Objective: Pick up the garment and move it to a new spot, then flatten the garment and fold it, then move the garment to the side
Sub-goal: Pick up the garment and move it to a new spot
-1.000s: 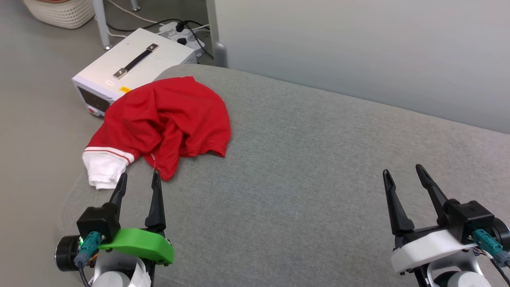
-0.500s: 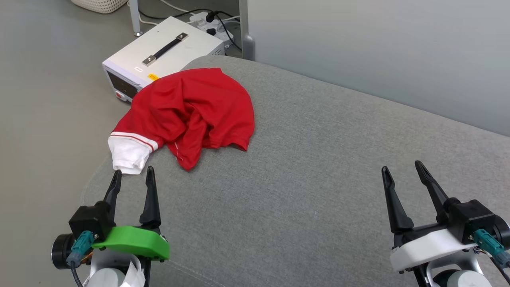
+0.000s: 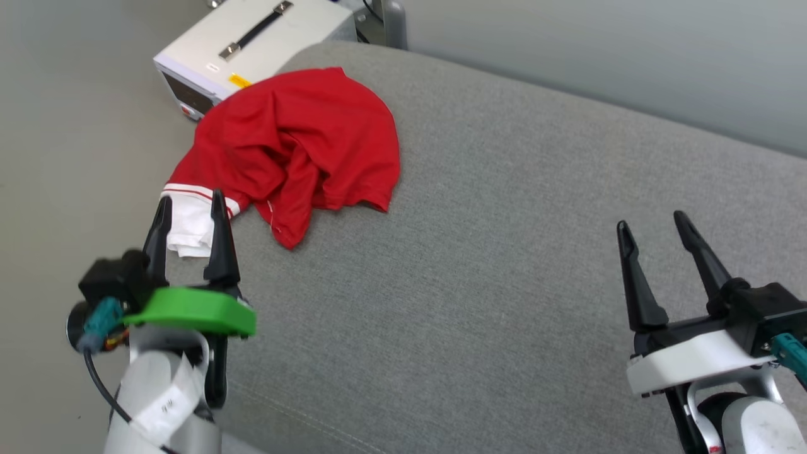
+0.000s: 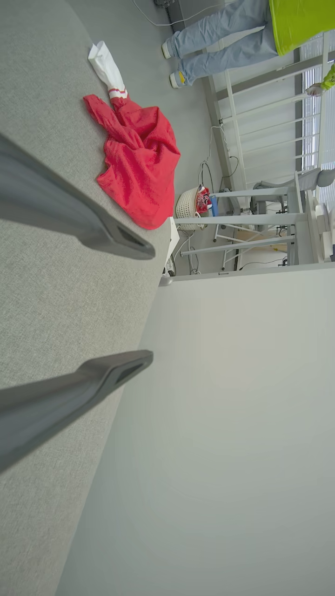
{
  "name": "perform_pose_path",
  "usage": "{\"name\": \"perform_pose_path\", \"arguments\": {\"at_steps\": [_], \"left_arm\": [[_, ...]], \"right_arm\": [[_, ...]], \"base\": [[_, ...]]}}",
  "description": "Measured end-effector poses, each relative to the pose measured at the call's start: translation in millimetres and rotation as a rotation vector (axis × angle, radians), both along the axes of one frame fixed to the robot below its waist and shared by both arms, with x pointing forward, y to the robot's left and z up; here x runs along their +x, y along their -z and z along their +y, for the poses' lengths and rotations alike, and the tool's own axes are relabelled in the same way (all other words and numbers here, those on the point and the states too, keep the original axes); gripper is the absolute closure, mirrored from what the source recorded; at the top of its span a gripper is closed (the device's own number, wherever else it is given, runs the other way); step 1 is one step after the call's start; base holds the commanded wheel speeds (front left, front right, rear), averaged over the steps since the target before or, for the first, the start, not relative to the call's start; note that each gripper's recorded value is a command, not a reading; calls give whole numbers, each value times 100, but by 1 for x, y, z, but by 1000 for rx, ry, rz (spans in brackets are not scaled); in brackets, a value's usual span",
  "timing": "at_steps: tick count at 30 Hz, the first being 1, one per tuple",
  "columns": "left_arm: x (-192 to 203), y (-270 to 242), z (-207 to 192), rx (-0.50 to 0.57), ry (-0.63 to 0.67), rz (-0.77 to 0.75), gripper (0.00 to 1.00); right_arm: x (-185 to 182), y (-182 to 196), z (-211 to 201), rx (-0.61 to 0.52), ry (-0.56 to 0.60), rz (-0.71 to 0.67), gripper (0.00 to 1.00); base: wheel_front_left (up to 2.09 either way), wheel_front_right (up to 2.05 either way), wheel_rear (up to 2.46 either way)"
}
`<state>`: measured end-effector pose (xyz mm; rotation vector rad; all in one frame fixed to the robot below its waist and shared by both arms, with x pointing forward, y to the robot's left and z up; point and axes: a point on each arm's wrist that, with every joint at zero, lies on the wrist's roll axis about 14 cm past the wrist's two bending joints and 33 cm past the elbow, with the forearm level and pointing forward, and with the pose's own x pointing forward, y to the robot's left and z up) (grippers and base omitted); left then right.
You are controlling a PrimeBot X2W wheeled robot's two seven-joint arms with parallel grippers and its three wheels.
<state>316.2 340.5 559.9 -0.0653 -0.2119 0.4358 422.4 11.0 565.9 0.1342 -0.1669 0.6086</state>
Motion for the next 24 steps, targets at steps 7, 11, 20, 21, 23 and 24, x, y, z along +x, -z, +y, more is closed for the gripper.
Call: {"name": "perform_pose_path", "arguments": {"at_steps": [7, 11, 20, 21, 23, 24], "left_arm": [[67, 5, 14, -31, 73, 85, 0], [114, 3, 22, -33, 142, 170, 0], [201, 83, 27, -204, 257, 629, 0], [204, 98, 21, -248, 272, 679, 0], [205, 126, 11, -296, 294, 777, 0], [205, 139, 8, -326, 301, 821, 0]], "right_arm": [[26, 11, -12, 9, 33, 19, 0], [43, 23, -22, 15, 64, 38, 0], [78, 71, -55, 18, 146, 109, 0], [79, 75, -59, 16, 156, 114, 0], [80, 84, -66, 6, 173, 132, 0], [80, 88, -69, 3, 181, 139, 0]], "base": [[0, 0, 0], [0, 0, 0], [0, 0, 0], [0, 0, 0], [0, 0, 0], [0, 0, 0]]}}
